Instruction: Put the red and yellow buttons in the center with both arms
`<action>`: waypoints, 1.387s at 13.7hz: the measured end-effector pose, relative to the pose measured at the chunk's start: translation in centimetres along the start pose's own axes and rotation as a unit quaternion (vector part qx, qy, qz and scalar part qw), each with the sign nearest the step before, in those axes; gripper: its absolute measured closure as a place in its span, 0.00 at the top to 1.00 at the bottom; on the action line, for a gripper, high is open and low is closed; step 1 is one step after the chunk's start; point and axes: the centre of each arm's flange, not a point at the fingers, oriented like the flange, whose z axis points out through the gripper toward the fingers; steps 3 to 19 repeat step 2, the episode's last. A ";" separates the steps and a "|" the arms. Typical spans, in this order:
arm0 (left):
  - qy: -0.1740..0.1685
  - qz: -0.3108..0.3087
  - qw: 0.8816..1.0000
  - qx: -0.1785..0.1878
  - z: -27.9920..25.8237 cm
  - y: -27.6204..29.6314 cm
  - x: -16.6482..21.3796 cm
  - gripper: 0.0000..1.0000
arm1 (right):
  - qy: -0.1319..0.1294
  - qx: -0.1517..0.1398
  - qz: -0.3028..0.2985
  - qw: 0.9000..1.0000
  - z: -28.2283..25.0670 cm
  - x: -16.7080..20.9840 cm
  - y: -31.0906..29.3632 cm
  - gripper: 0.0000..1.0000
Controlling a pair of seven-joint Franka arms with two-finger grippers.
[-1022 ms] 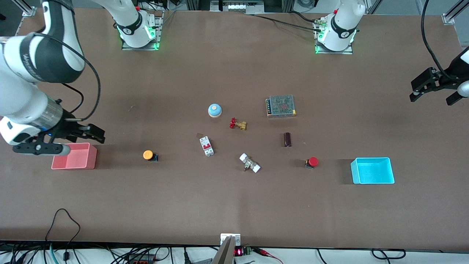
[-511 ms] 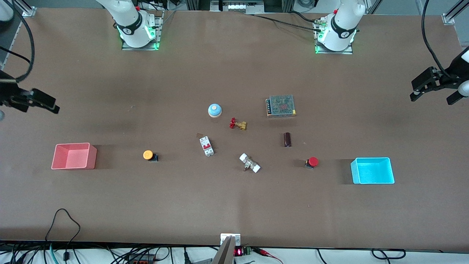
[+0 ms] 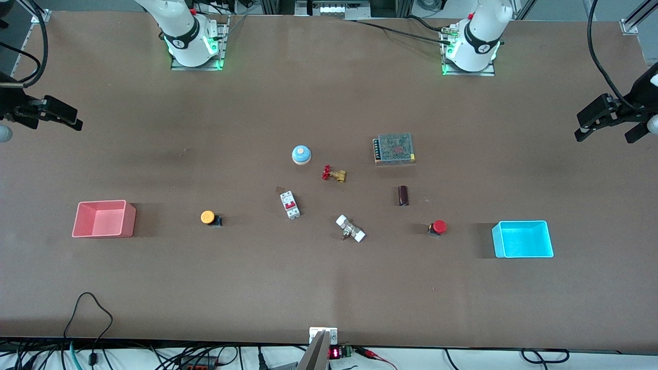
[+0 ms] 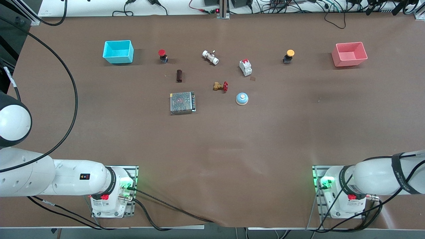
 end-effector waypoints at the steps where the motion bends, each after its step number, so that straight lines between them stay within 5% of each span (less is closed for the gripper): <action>1: 0.000 0.000 1.000 0.000 -0.1 0.0 0.0 1.00 | 0.000 0.000 -0.001 1.000 -0.1 -0.3 0.0 1.00; 19: 0.000 -0.001 1.000 0.000 -0.1 0.0 0.0 1.00 | 0.000 0.001 -0.002 1.000 -0.2 -0.6 0.1 1.00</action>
